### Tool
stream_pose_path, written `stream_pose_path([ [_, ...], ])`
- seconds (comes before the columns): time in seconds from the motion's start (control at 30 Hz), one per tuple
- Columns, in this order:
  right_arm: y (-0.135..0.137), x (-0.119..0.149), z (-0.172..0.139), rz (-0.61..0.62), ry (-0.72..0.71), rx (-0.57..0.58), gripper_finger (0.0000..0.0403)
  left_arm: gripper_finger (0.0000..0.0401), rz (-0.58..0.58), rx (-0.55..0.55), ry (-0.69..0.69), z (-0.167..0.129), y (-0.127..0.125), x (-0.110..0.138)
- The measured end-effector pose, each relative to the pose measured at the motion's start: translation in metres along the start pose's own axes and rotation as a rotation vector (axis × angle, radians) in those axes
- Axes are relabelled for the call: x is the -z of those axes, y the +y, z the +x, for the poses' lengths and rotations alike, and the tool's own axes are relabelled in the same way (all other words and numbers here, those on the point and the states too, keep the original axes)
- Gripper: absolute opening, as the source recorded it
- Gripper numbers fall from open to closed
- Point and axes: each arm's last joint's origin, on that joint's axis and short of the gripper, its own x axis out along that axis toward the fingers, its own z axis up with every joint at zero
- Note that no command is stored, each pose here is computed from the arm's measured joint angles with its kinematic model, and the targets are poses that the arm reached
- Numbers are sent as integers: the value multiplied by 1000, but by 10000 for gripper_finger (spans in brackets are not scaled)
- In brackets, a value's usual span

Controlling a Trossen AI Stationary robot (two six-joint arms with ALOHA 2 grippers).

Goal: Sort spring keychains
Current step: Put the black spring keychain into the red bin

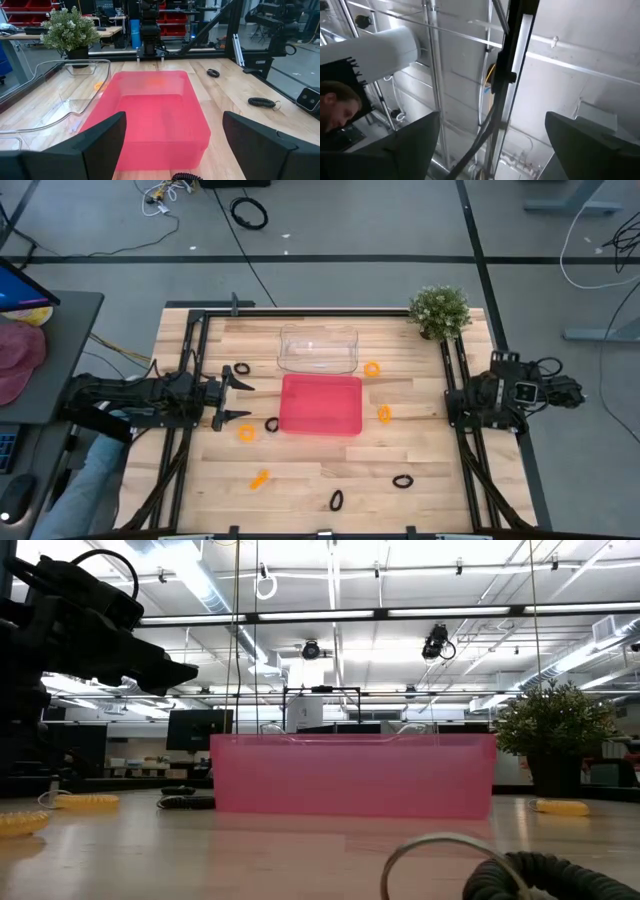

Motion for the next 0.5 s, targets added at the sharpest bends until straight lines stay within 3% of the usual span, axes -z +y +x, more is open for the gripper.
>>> stream_pose_path([
  [0.3, -11, -7, 14, 43, -57, 17, 366, 337, 0, 0, -1, 0, 0, 0],
  [0.5, -27, 3, 43, 149, 31, -4, 366, 337, 0, 0, -1, 0, 0, 0],
])
